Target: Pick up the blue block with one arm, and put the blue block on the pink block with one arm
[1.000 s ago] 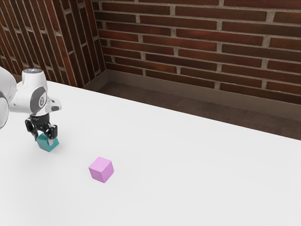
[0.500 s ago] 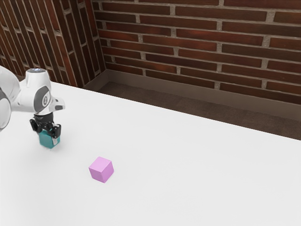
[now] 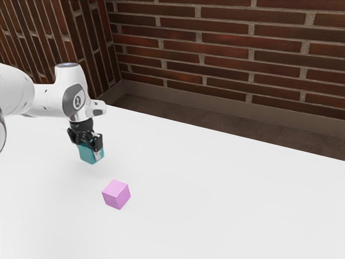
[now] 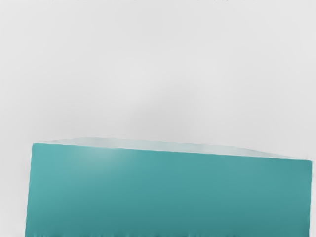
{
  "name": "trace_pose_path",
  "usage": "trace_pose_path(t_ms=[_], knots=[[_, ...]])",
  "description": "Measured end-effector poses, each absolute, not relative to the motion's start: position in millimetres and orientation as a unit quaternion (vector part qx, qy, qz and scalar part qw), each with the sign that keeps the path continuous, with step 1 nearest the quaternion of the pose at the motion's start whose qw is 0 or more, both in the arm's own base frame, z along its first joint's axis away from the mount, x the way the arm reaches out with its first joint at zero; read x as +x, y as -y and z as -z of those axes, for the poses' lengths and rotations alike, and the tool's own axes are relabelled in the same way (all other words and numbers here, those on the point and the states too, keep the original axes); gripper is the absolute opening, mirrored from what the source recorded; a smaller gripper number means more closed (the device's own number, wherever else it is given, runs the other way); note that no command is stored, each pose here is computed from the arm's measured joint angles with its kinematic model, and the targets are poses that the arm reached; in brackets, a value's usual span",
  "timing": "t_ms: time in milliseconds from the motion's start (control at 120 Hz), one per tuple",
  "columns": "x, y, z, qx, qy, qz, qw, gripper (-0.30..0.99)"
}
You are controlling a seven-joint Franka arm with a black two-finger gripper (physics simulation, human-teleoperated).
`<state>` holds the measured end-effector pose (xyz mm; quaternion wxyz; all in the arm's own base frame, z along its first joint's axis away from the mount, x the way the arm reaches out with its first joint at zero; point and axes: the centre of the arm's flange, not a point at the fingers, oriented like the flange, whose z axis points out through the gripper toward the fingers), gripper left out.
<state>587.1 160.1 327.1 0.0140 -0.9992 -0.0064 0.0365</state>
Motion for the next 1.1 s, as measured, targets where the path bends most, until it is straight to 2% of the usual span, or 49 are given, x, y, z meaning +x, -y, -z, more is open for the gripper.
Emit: trace_pose_path(t_ms=[83, 333, 900, 1100], knots=[[583.8, -133.7, -333.0, -0.999, -0.004, -0.035, 0.001, 0.37], [580.7, -49.7, -352.6, -0.998, -0.050, -0.047, -0.003, 0.37], [542.7, 2.7, -321.0, -0.988, -0.071, -0.133, -0.013, 0.38], [534.3, -3.5, -312.7, -0.986, -0.067, -0.153, -0.005, 0.49]])
